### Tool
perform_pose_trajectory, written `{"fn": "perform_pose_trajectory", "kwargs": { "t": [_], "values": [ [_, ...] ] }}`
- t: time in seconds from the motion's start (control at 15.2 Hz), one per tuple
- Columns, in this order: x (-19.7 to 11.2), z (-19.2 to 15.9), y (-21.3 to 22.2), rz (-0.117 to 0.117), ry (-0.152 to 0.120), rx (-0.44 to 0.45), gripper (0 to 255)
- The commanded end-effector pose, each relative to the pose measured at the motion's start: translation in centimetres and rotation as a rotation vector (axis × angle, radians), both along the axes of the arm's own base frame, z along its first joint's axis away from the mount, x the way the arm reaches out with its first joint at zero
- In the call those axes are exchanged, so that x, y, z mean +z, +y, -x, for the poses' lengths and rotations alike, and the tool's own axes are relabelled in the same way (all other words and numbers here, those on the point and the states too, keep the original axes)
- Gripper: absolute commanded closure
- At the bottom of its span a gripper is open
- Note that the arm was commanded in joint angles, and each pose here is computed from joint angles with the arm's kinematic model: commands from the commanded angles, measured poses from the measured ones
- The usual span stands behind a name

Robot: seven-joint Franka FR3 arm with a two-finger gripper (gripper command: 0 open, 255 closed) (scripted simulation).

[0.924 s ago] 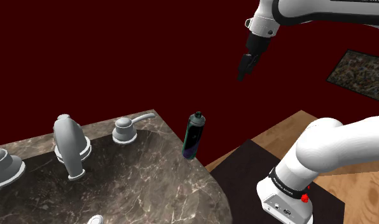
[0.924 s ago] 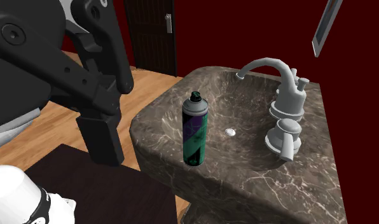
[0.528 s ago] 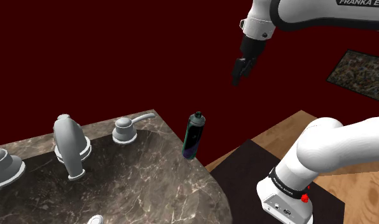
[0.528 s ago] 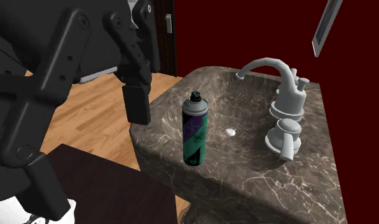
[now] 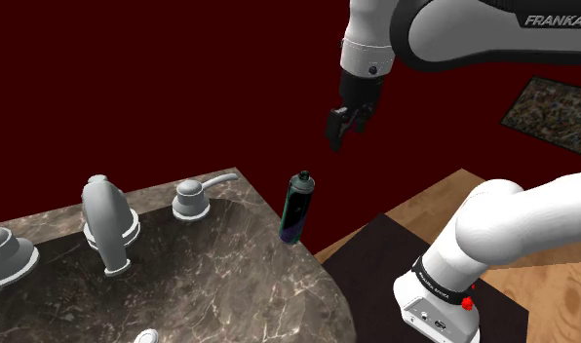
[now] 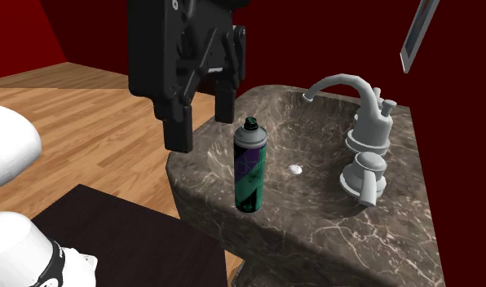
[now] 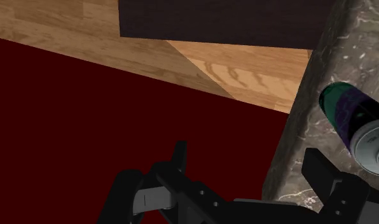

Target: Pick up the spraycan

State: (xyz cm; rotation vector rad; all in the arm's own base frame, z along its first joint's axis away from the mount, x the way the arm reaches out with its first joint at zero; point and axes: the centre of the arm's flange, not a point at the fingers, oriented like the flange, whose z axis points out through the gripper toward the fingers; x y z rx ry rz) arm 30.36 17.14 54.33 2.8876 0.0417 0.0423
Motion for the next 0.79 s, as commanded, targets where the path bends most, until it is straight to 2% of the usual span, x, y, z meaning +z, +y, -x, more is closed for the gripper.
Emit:
{"fn": "perform_pose_trajectory", "kwargs": {
  "t": [0.0, 0.53, 0.73],
  "values": [
    [-0.9, 0.3, 3.2, 0.026, -0.001, -0.023, 0],
    [-4.4, 0.3, 14.5, 0.124, -0.004, -0.101, 0],
    [-6.0, 0.3, 14.5, 0.124, -0.004, -0.101, 0]
  ]
}}
